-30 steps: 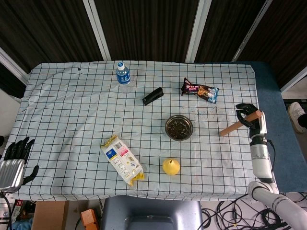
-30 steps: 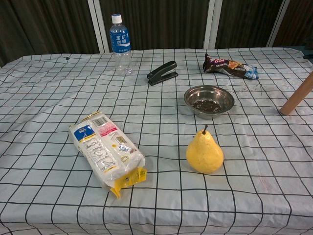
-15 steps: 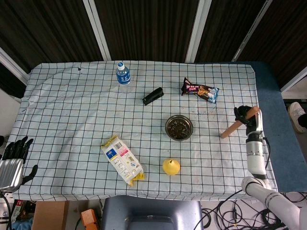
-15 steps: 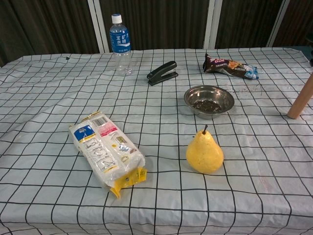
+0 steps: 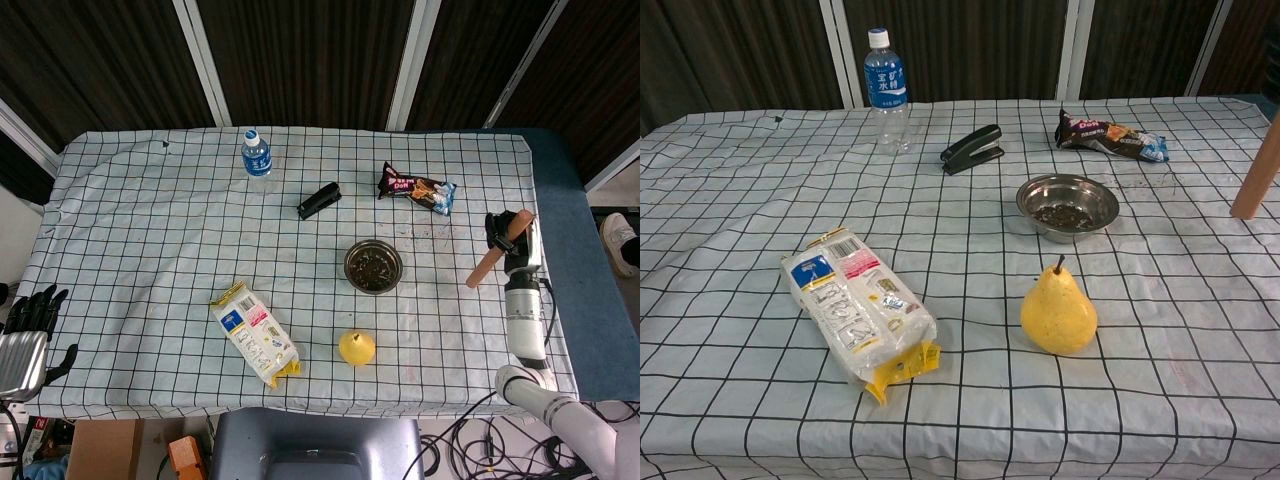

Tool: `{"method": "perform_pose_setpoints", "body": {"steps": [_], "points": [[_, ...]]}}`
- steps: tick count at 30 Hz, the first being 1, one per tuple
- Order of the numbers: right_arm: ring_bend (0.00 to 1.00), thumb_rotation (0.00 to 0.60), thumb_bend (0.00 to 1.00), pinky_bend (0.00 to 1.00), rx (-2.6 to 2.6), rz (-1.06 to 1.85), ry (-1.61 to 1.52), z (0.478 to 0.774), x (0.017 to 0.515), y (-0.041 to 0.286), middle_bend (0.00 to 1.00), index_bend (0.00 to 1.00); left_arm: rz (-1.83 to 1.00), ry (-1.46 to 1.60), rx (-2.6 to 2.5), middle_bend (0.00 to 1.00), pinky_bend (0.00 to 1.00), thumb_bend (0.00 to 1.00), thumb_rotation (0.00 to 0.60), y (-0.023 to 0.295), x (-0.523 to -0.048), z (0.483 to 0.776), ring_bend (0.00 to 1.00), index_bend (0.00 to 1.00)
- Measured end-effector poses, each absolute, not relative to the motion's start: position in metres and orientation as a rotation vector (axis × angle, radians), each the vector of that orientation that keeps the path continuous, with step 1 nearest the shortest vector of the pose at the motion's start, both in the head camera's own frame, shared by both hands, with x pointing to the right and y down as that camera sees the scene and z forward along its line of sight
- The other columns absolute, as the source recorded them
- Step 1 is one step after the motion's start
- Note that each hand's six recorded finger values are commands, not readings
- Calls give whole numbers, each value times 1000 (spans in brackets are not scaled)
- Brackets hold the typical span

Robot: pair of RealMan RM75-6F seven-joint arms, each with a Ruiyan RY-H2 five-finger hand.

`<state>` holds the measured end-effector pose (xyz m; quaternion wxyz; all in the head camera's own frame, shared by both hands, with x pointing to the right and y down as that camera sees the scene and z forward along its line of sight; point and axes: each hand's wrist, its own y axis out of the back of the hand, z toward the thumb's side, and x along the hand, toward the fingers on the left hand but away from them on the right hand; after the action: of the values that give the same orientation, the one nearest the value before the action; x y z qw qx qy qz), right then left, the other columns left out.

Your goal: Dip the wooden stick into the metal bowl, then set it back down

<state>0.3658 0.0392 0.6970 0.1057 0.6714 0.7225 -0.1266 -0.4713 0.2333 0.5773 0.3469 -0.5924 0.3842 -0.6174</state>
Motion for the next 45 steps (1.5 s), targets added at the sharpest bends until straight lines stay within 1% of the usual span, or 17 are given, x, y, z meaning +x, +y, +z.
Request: {"method": "perform_pose_setpoints", "body": {"steps": [4,8,13,19,31,45], "points": [[937,600,416,949,2128,-277,2136,681,336,25,944,1000,-1603,993,-1539,0,23,370,600,233,-471,578,0,0],[941,600,431,949,2292,-245,2100,674,295,21,944,1000,-1602,997,-1540,0,23,370,600,232,-471,578,0,0],[945,600,445,949,2419,-206,1987,682,227,21,948,1000,-1611,1001,-1539,0,23,371,600,231,-474,579,0,0],[950,600,446,953,2425,-194,1889,698,180,24,951,1000,-1614,1013,-1538,0,23,371,600,229,-477,578,0,0],[951,600,445,954,2417,-192,1763,716,155,37,952,1000,-1613,1030,-1541,0,23,369,600,229,-480,575,0,0],[951,600,446,954,2414,-290,1714,741,159,50,952,1000,-1605,1009,-1555,0,24,370,600,230,-477,576,0,0]]}}
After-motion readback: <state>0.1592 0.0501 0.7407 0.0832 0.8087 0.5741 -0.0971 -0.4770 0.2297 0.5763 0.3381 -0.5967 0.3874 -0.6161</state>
